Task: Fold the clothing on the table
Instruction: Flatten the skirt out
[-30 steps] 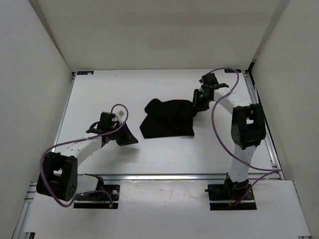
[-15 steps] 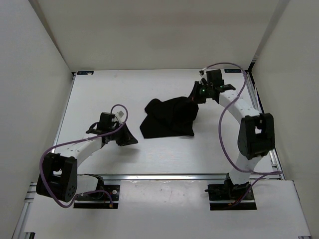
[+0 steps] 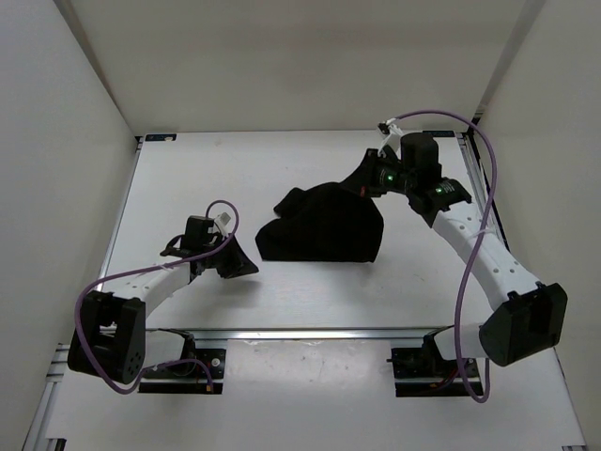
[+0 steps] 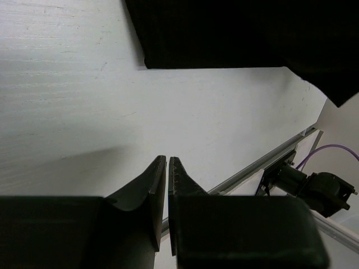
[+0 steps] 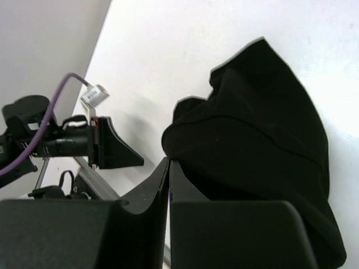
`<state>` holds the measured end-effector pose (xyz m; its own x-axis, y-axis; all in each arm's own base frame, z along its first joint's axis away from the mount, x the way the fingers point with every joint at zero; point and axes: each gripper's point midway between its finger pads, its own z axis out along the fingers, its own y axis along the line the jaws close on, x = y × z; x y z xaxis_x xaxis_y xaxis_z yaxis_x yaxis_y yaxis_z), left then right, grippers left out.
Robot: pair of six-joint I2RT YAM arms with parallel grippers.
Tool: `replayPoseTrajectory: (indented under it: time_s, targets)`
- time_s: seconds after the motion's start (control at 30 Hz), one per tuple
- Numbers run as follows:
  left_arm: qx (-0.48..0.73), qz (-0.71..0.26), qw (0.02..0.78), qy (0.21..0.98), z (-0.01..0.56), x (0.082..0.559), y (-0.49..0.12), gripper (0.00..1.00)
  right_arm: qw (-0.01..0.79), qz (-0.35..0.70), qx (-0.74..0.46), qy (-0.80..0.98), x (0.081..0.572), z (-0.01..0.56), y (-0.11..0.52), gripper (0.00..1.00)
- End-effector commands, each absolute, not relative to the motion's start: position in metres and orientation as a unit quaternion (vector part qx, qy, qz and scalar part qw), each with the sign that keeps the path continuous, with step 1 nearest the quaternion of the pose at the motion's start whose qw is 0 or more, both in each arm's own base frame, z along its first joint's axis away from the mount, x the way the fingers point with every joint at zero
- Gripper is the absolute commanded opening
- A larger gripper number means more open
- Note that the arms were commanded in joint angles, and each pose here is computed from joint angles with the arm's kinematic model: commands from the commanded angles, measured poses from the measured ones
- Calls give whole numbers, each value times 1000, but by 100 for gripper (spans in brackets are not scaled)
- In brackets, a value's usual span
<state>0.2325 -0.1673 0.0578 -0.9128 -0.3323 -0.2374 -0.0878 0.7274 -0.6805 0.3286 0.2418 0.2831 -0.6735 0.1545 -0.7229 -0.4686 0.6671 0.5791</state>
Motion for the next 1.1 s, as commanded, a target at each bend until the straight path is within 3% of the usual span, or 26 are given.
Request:
replayPoseTrajectory:
  time_s: [0.0,0.2,0.3,0.47,0.6,0.7,0.83,0.87,0.9,0.93,0.97,1.0,1.07]
  targets:
    - [-102,-370,190,904,69,234,-171,19,402,394,-82,822,334,291,231,0]
    - [-99,-369,188,905,68,231,-171,18,449,307,-8,839,370,291,170,0]
    - [-95,-365,189,907,69,232,-172,18,502,304,-2,810,385,331,154,0]
    - [-89,-365,188,907,69,231,-174,18,544,354,-87,756,362,380,199,0]
    - [-90,-365,189,907,68,232,-172,18,501,372,-174,762,325,358,247,0]
    - [-91,-364,182,909,64,229,-171,19,416,373,-273,783,265,312,295,0]
    - [-96,-356,180,912,59,228,-165,19,257,344,-381,819,180,232,300,1]
    - [-94,-351,176,915,55,226,-163,19,227,346,-397,819,163,222,302,12]
    - [-100,-349,169,916,52,223,-161,19,195,343,-404,825,146,215,296,34]
    - [-100,-347,172,917,53,225,-160,19,172,333,-398,837,139,210,287,42]
    - [-102,-344,171,918,51,224,-158,18,170,329,-392,842,138,209,282,62]
    - [-106,-341,169,919,48,223,-156,18,180,317,-387,847,139,214,274,72]
    - [-111,-338,164,920,45,222,-154,19,227,282,-349,864,162,218,258,72]
